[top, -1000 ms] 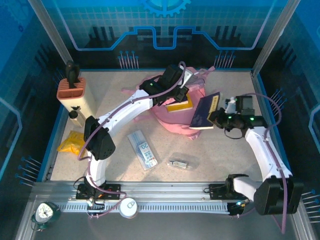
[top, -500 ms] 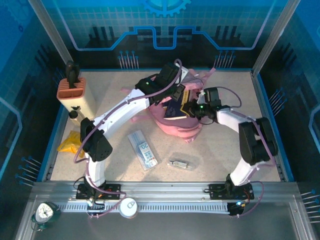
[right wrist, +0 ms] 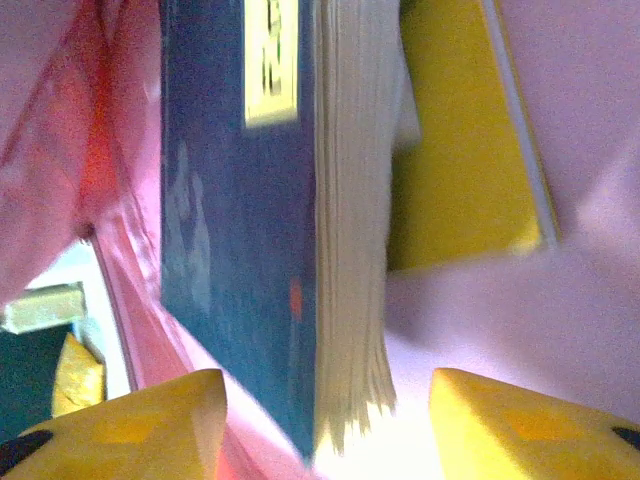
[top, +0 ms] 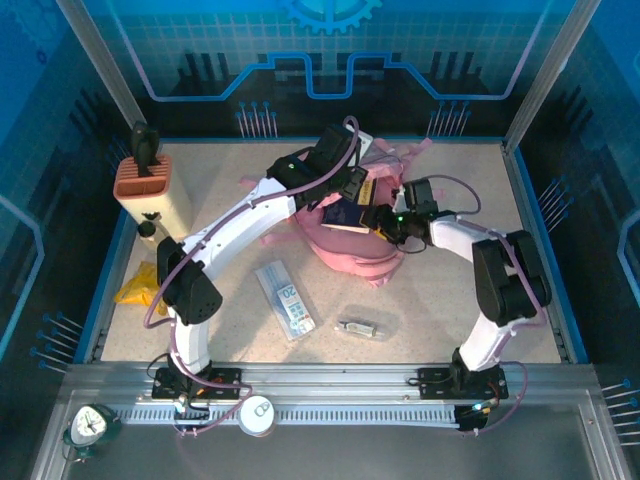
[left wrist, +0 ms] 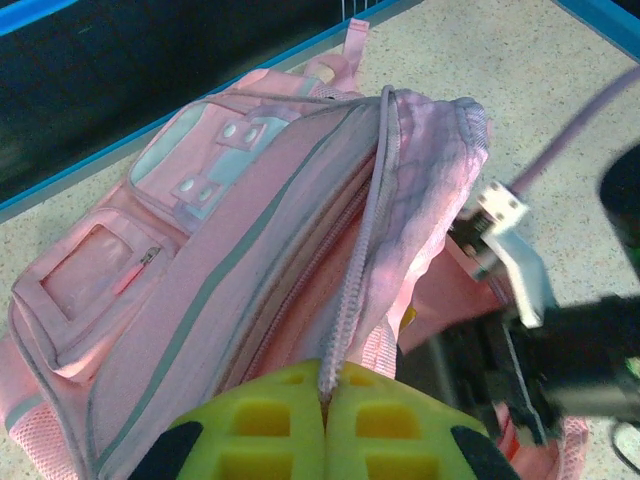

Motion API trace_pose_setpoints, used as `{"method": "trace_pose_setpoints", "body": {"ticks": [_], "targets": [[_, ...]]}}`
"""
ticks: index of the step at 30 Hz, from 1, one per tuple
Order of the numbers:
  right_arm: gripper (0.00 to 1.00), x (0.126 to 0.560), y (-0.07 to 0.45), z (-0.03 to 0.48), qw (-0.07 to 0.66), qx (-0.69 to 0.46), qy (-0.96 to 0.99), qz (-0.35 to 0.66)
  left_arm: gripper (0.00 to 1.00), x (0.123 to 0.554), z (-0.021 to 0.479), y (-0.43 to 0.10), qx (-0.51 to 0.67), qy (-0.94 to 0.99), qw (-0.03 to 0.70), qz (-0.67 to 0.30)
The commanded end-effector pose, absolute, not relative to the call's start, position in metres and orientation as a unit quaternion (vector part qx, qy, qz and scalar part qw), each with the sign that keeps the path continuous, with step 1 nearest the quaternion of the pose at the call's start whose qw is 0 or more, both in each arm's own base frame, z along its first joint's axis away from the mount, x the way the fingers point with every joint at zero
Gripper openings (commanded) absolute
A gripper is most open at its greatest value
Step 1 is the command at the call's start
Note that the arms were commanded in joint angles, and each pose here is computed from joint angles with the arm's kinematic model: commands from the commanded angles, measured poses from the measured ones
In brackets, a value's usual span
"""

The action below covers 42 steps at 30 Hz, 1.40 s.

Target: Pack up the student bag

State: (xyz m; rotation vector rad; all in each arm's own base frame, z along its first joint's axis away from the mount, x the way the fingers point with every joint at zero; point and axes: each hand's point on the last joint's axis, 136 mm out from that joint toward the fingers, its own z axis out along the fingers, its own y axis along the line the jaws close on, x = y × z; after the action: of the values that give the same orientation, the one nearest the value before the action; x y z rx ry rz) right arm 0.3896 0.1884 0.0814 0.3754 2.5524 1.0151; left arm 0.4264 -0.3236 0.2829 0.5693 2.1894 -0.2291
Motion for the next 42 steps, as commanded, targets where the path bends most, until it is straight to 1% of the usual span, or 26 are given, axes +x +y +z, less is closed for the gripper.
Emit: {"method": "trace_pose_setpoints", "body": {"ticks": [1, 2, 4, 6, 7, 10, 13, 16, 18, 21, 23, 29, 30, 34, 36, 40, 42], "targets": [[0.49, 0.360, 0.201, 0.073, 0.172, 0.107, 0.921, 0.333, 0.00, 0.422, 0.341, -0.312, 0.191, 0.847, 0.481, -0.120], [0.45, 0.356, 0.205, 0.071, 0.167, 0.105, 0.923, 0.331, 0.00, 0.422, 0.339, -0.313, 0.189, 0.848, 0.480, -0.121], [0.33, 0.356, 0.214, 0.066, 0.169, 0.103, 0.923, 0.331, 0.00, 0.422, 0.337, -0.314, 0.186, 0.849, 0.477, -0.126], [0.25, 0.365, 0.221, 0.064, 0.177, 0.098, 0.920, 0.335, 0.00, 0.422, 0.335, -0.315, 0.186, 0.850, 0.475, -0.129], [0.22, 0.373, 0.222, 0.064, 0.182, 0.097, 0.921, 0.332, 0.00, 0.422, 0.335, -0.315, 0.184, 0.851, 0.475, -0.128], [0.18, 0.398, 0.219, 0.069, 0.209, 0.093, 0.921, 0.317, 0.00, 0.422, 0.332, -0.315, 0.184, 0.854, 0.470, -0.127], [0.17, 0.420, 0.204, 0.080, 0.240, 0.089, 0.923, 0.287, 0.00, 0.419, 0.327, -0.313, 0.186, 0.859, 0.461, -0.124], [0.17, 0.432, 0.191, 0.081, 0.250, 0.092, 0.921, 0.283, 0.00, 0.417, 0.324, -0.310, 0.173, 0.864, 0.455, -0.126], [0.20, 0.432, 0.192, 0.081, 0.244, 0.087, 0.918, 0.299, 0.00, 0.417, 0.323, -0.310, 0.151, 0.869, 0.450, -0.139], [0.24, 0.417, 0.194, 0.085, 0.238, 0.071, 0.919, 0.307, 0.00, 0.415, 0.316, -0.317, 0.133, 0.874, 0.437, -0.164], [0.31, 0.402, 0.191, 0.094, 0.239, 0.065, 0.916, 0.314, 0.00, 0.415, 0.307, -0.319, 0.118, 0.881, 0.426, -0.169], [0.48, 0.358, 0.162, 0.130, 0.271, 0.076, 0.911, 0.301, 0.00, 0.410, 0.276, -0.337, 0.086, 0.897, 0.381, -0.206], [0.50, 0.346, 0.154, 0.125, 0.264, 0.081, 0.916, 0.290, 0.00, 0.408, 0.272, -0.344, 0.078, 0.899, 0.367, -0.226], [0.56, 0.328, 0.127, 0.147, 0.286, 0.098, 0.920, 0.250, 0.00, 0.403, 0.256, -0.368, 0.042, 0.904, 0.333, -0.264], [0.61, 0.325, 0.112, 0.162, 0.304, 0.111, 0.915, 0.240, 0.00, 0.399, 0.246, -0.385, 0.030, 0.905, 0.315, -0.283], [0.63, 0.326, 0.099, 0.187, 0.322, 0.120, 0.908, 0.241, 0.00, 0.384, 0.231, -0.422, 0.051, 0.905, 0.265, -0.328], [0.64, 0.325, 0.096, 0.194, 0.325, 0.117, 0.909, 0.233, 0.00, 0.377, 0.230, -0.429, 0.060, 0.905, 0.254, -0.336]]}}
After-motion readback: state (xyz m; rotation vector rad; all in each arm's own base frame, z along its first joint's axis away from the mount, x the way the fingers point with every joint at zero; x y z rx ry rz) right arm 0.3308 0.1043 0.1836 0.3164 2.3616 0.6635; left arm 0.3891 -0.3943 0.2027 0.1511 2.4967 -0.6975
